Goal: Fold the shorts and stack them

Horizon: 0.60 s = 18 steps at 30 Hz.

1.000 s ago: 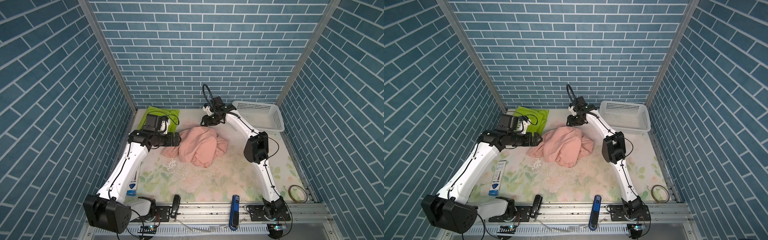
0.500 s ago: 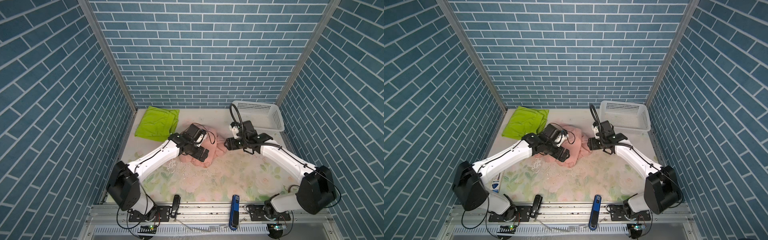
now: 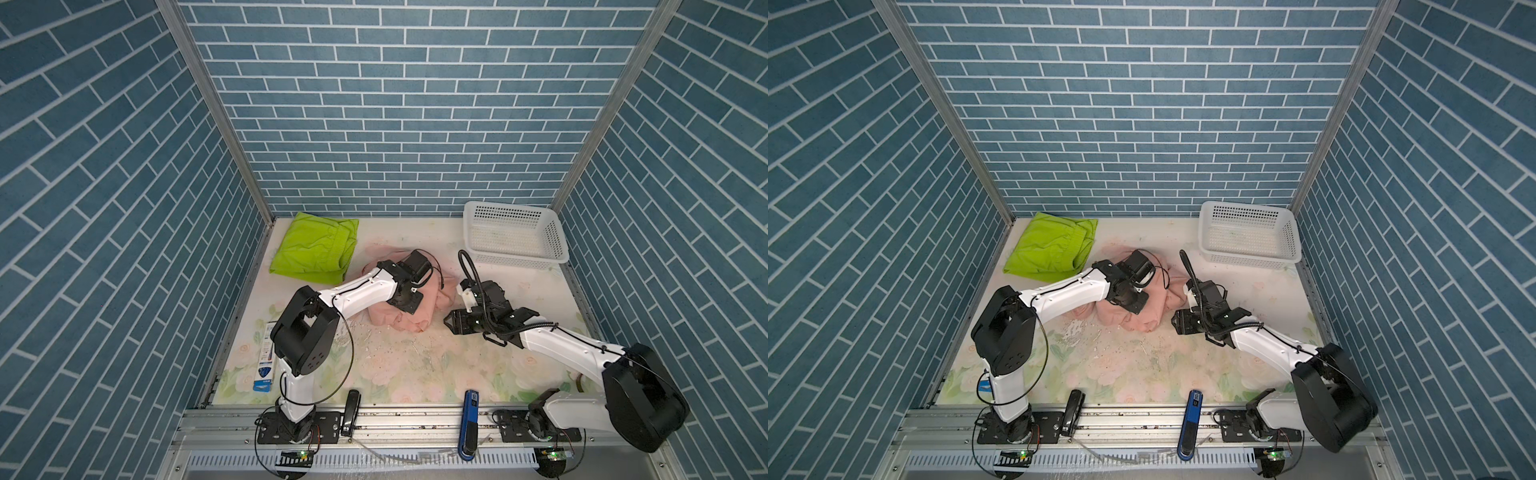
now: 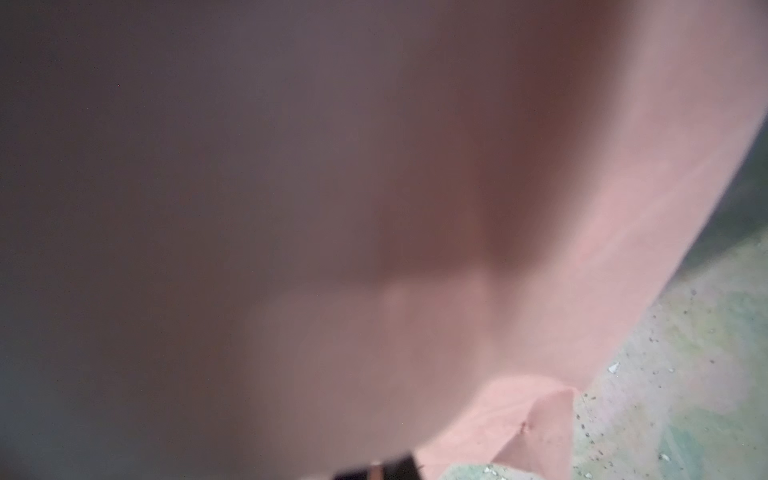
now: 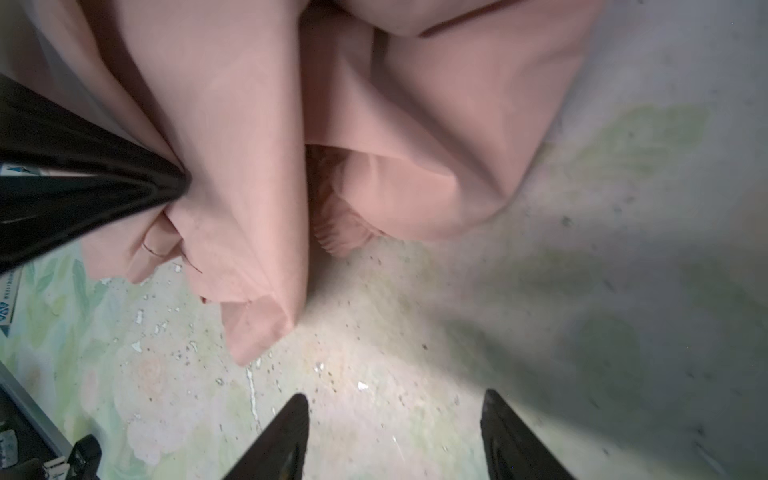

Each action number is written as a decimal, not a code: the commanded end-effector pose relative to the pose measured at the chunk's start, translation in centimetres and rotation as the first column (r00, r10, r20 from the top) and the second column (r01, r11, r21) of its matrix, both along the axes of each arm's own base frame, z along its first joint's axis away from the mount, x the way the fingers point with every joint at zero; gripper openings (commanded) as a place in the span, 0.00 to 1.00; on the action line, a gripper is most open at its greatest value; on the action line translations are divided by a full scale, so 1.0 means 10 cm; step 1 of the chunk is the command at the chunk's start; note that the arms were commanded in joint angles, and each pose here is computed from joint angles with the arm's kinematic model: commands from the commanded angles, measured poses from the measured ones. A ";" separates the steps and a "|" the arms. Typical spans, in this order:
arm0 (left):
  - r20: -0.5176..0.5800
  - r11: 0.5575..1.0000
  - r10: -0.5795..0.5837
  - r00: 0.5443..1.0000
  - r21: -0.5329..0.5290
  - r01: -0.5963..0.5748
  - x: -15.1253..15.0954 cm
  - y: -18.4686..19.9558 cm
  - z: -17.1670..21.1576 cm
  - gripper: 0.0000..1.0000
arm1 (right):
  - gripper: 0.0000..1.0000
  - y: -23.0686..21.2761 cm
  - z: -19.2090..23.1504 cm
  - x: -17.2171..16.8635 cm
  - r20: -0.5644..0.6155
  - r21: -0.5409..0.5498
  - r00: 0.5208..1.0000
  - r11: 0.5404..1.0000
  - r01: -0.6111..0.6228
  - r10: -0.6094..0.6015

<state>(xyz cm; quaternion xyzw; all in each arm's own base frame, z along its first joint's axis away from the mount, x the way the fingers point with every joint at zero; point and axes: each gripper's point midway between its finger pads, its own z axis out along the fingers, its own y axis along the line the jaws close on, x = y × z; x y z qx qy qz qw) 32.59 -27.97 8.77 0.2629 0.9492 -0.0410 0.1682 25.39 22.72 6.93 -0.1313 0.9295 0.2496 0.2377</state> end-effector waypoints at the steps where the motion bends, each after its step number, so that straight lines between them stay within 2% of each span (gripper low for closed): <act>1: 0.070 0.998 0.049 0.996 -0.040 -0.046 0.13 0.23 0.51 0.00 | 0.67 0.30 0.02 0.10 0.015 0.115 1.000 0.993 -0.008 0.007; 5: 0.136 0.992 0.114 0.984 -0.065 -0.106 0.20 0.59 0.98 0.00 | 0.67 0.37 -0.08 0.18 0.006 0.155 0.999 0.987 0.044 -0.046; 7: 0.159 0.988 0.145 0.977 -0.068 -0.136 0.21 0.77 1.13 0.00 | 0.67 0.30 -0.16 0.24 0.009 0.142 0.994 0.984 0.108 -0.110; 9: 0.183 0.987 0.158 0.970 -0.067 -0.148 0.21 0.88 1.23 0.00 | 0.67 0.30 -0.23 0.28 0.004 0.136 0.993 0.983 0.120 -0.122; 11: 0.197 0.987 0.156 0.968 -0.062 -0.146 0.19 0.93 1.26 0.00 | 0.66 0.33 -0.33 0.30 -0.010 0.131 0.993 0.984 0.121 -0.121; 14: 0.186 0.985 0.171 0.968 -0.051 -0.164 0.14 1.00 1.21 0.00 | 0.59 0.24 -0.30 0.34 0.014 0.105 0.986 0.981 0.163 -0.165; 18: 0.158 0.981 0.192 0.969 -0.052 -0.186 0.10 1.05 1.08 0.00 | 0.49 0.12 -0.18 0.30 0.045 0.041 0.988 0.989 0.143 -0.145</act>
